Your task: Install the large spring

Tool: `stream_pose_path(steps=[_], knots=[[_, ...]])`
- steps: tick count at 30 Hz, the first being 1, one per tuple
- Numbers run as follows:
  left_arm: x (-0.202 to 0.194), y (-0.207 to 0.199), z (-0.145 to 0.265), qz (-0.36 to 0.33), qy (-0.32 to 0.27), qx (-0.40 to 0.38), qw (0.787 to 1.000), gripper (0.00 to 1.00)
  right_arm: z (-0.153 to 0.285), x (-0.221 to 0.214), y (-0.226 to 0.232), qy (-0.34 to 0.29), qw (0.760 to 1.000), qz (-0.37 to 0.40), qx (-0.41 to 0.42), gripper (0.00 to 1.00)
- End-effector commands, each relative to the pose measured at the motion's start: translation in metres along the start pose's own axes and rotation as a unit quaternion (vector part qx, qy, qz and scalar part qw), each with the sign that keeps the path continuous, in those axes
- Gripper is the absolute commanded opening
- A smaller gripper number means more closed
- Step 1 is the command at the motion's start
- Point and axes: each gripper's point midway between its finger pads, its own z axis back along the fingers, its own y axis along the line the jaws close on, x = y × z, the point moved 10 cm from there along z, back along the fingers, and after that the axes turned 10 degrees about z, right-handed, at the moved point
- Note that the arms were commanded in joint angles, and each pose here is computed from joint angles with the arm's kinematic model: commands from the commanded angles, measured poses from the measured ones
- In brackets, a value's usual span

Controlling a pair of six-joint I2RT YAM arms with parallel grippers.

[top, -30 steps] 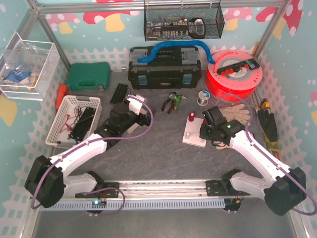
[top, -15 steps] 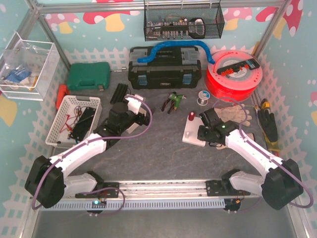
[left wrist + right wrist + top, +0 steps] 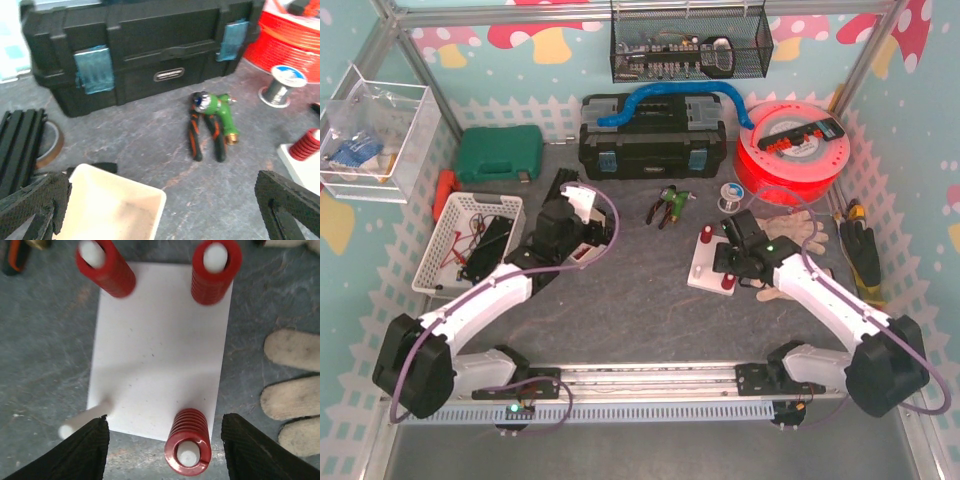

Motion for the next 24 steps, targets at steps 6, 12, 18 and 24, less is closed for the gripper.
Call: stream_pose_path(steps=[6,12,18,24], knots=[[-0.005,0.039,-0.02,0.047,0.118,0.021,0.992,0.98,0.062,0.009,-0.009,-0.042,0.999,0.006,0.008,0.7],[-0.021,0.034,-0.022,0.019,0.146,-0.019,0.989,0.69,0.072,0.011,-0.01,-0.041,0.999,0.023,0.005,0.71],[-0.04,0.035,-0.041,0.012,0.188,-0.029,0.982,0.48,0.085,0.034,-0.001,-0.058,0.996,0.061,0.004,0.73],[-0.046,0.033,-0.05,0.017,0.207,-0.007,0.978,0.49,0.092,0.041,0.0,-0.07,0.995,0.067,0.001,0.74]])
